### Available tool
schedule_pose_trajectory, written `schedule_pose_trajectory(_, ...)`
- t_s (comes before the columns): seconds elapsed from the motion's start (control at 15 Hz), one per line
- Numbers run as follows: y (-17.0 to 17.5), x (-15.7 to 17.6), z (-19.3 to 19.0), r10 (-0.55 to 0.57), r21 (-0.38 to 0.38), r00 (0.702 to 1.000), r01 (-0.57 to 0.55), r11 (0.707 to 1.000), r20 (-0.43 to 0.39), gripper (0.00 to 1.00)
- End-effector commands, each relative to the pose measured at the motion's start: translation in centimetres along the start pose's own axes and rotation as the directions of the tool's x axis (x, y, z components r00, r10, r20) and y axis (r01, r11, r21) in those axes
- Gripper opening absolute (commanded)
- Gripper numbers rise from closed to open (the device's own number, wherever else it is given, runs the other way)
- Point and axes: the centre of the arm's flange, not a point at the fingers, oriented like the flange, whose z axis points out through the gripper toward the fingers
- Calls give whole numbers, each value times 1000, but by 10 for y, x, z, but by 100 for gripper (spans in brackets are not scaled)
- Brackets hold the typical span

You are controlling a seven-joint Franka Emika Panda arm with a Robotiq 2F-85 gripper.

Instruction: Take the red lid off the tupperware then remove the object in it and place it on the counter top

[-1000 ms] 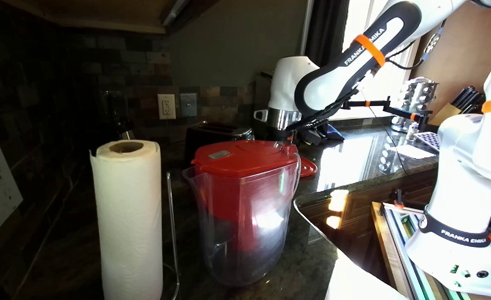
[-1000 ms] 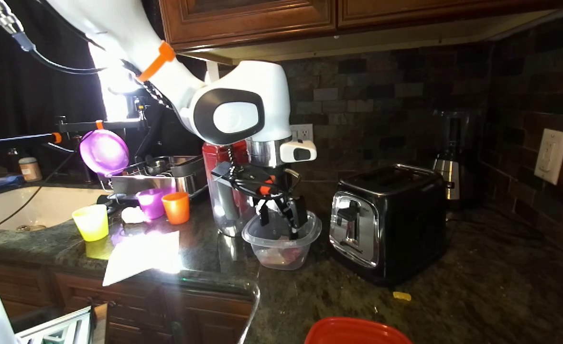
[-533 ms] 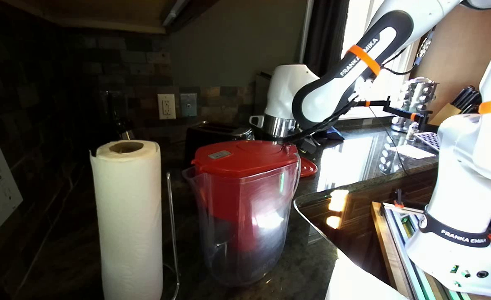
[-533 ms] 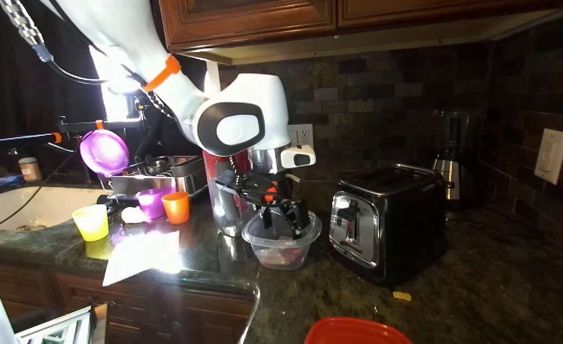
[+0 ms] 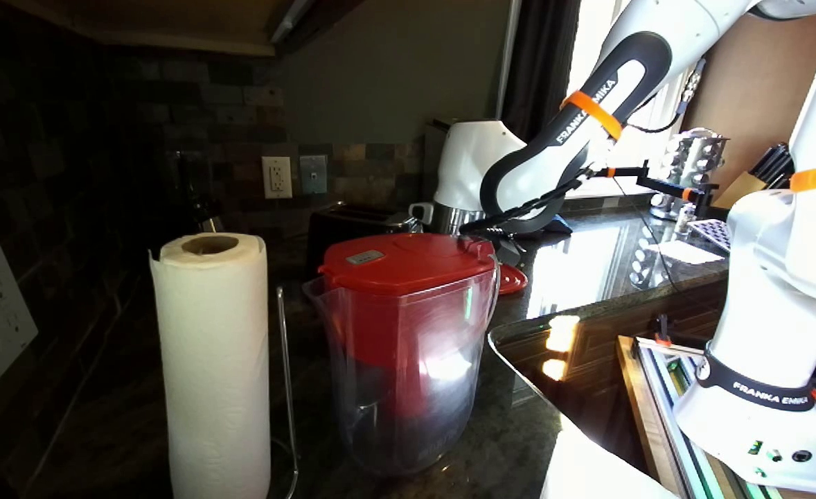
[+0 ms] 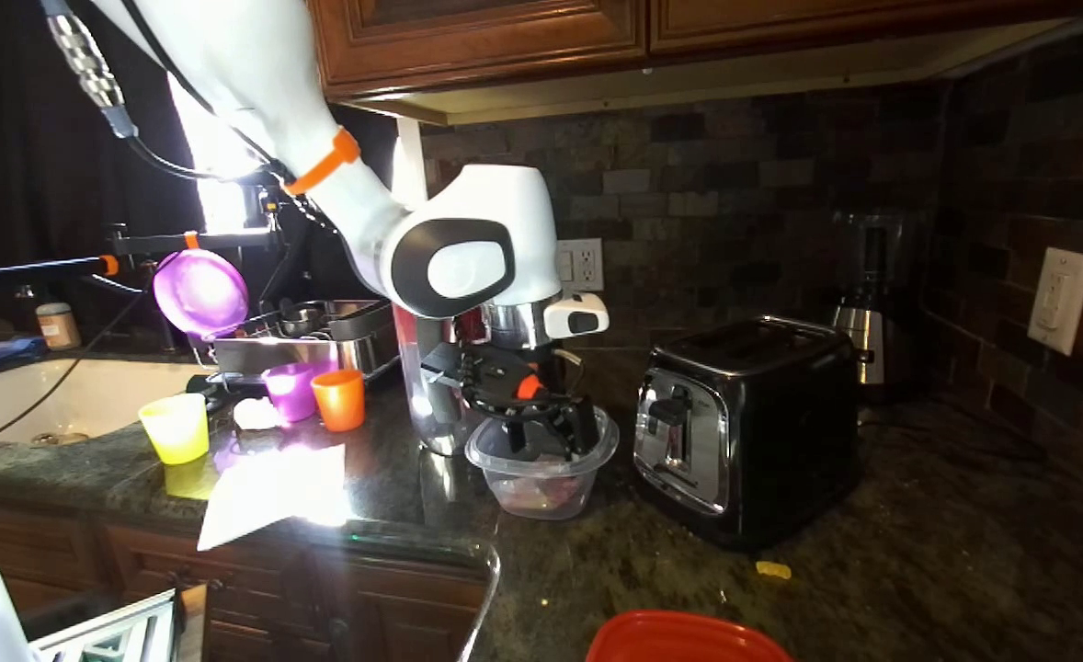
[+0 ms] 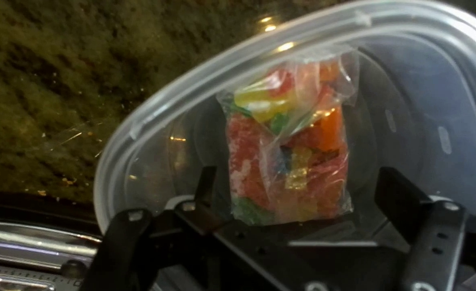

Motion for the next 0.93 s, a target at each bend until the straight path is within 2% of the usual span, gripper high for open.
schedule_pose_trajectory(0.0,-1,4,14,-15,-17,1000,15,1000,7,100)
schedule_pose_trajectory(0.53,-3,6,23,-26,-36,999,27,999,33,99)
schedule_pose_trajectory(0.67,-4,6,23,-30,-39,999,32,999,38,74)
schedule_pose_trajectory(0.73,-5,6,22,-32,-42,999,34,999,38,70)
schedule_pose_trajectory(0.87,-6,5,22,-31,-47,999,33,998,38,52)
